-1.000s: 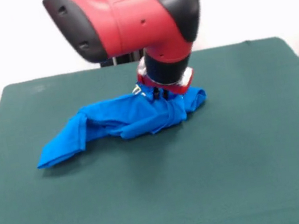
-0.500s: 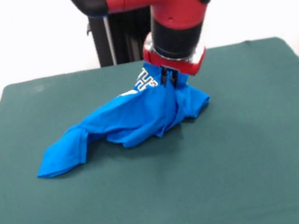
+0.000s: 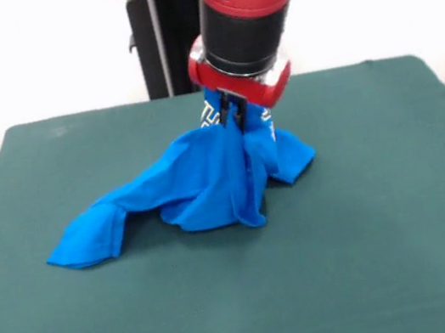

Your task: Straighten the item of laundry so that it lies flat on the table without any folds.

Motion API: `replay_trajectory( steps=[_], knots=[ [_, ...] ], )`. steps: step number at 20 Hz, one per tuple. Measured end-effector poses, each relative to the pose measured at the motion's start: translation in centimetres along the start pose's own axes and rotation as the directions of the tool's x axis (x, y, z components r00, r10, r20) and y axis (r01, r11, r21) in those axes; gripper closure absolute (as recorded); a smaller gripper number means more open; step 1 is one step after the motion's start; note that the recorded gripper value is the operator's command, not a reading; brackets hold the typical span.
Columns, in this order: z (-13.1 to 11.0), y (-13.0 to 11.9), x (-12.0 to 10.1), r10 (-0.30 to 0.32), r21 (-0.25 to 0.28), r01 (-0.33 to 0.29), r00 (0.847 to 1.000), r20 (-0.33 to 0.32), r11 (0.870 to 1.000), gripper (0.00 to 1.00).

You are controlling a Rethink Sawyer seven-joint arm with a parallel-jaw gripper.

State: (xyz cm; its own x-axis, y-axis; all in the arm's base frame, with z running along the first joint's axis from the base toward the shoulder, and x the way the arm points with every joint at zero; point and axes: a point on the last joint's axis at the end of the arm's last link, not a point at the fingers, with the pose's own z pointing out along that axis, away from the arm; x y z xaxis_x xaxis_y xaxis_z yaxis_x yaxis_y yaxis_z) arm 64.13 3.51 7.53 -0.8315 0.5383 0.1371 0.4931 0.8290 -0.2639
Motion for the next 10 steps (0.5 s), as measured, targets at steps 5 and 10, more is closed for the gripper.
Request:
replay_trajectory(
  steps=[5, 10],
  knots=[
    [-0.7, 0.6, -2.4, 0.018, 0.01, -0.018, 0.998, 0.063, 1.0, 1.0],
    [-1.0, 1.2, -5.1, 0.041, 0.015, -0.043, 0.992, 0.116, 0.999, 1.0]
  ],
)
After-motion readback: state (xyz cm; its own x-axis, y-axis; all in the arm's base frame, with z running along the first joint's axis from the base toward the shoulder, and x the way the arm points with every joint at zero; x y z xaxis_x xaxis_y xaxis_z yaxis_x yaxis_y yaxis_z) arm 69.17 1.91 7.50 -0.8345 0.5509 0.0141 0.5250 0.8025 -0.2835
